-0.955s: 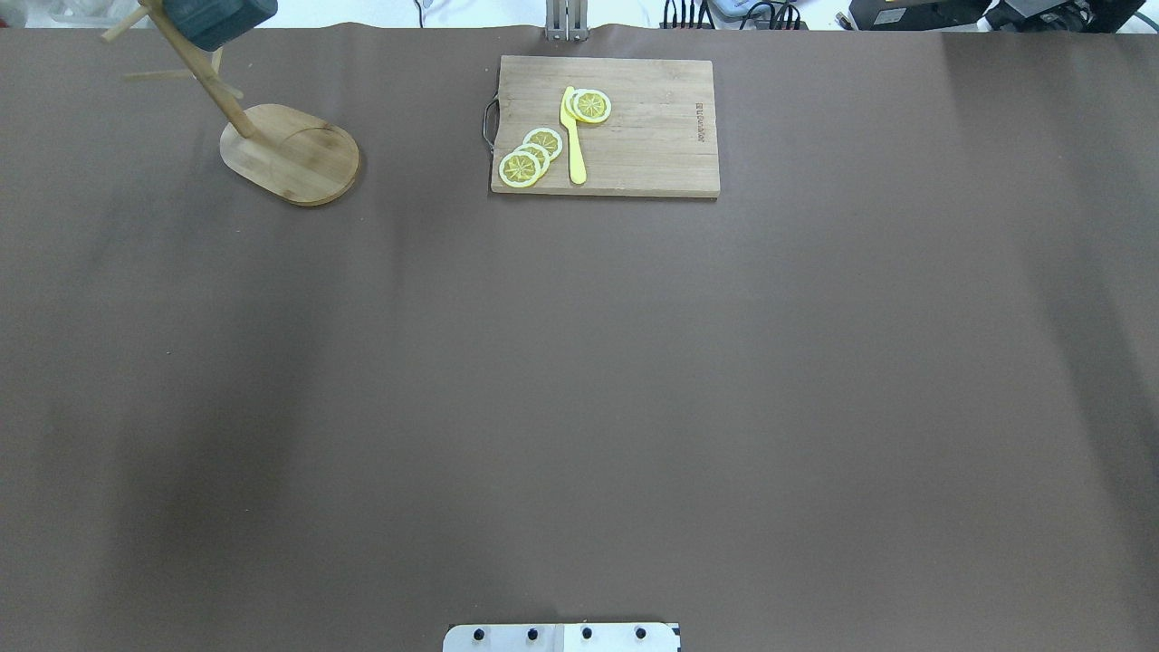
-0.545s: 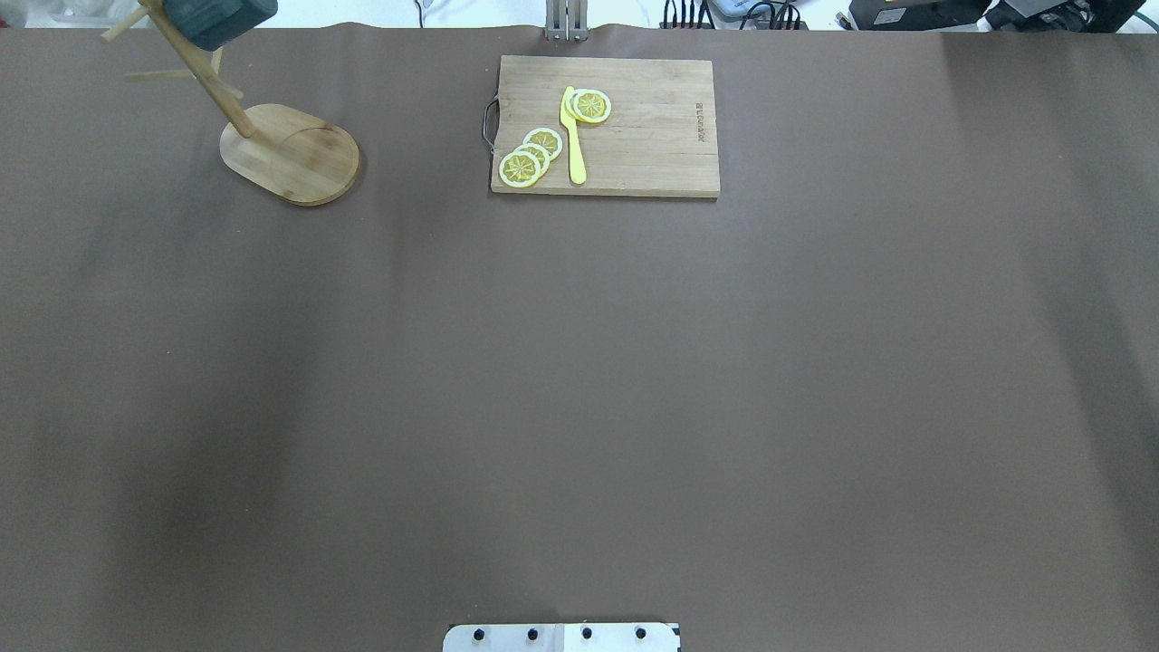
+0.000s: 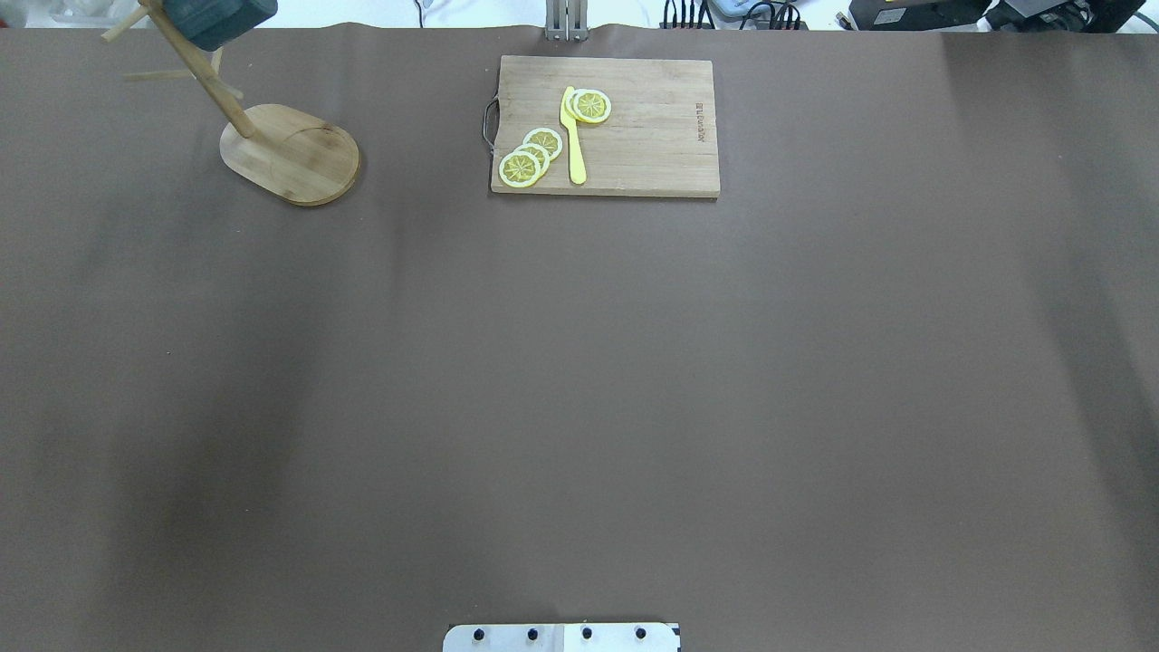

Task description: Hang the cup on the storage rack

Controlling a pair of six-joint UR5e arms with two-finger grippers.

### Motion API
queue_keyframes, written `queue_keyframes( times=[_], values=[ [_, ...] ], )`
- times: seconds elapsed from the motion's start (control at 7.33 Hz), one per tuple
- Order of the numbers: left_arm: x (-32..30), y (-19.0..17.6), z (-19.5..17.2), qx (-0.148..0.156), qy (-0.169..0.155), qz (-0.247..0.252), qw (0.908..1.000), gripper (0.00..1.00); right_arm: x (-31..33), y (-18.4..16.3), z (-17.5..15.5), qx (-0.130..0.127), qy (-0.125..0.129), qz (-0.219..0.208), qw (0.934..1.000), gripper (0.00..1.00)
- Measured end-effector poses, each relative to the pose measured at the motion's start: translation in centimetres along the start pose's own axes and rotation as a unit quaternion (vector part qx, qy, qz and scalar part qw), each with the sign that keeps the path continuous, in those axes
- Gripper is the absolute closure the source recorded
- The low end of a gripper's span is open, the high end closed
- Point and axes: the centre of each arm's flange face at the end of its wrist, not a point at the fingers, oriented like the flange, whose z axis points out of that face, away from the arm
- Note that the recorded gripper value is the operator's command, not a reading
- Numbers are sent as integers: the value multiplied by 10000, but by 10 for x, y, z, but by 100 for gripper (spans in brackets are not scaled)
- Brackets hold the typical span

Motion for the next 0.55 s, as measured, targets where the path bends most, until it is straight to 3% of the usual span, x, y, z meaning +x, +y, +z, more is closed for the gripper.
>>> queue_keyframes(
  times=[0.27, 0.55],
  values=[
    [-4, -3, 4, 130, 5, 116, 9998, 2, -12, -2, 8, -107, -120, -89, 9998, 0],
    [-9, 0, 9, 176, 17, 151, 9997, 2, -37, -6, 26, -271, -168, -473, 9984, 0]
  ],
)
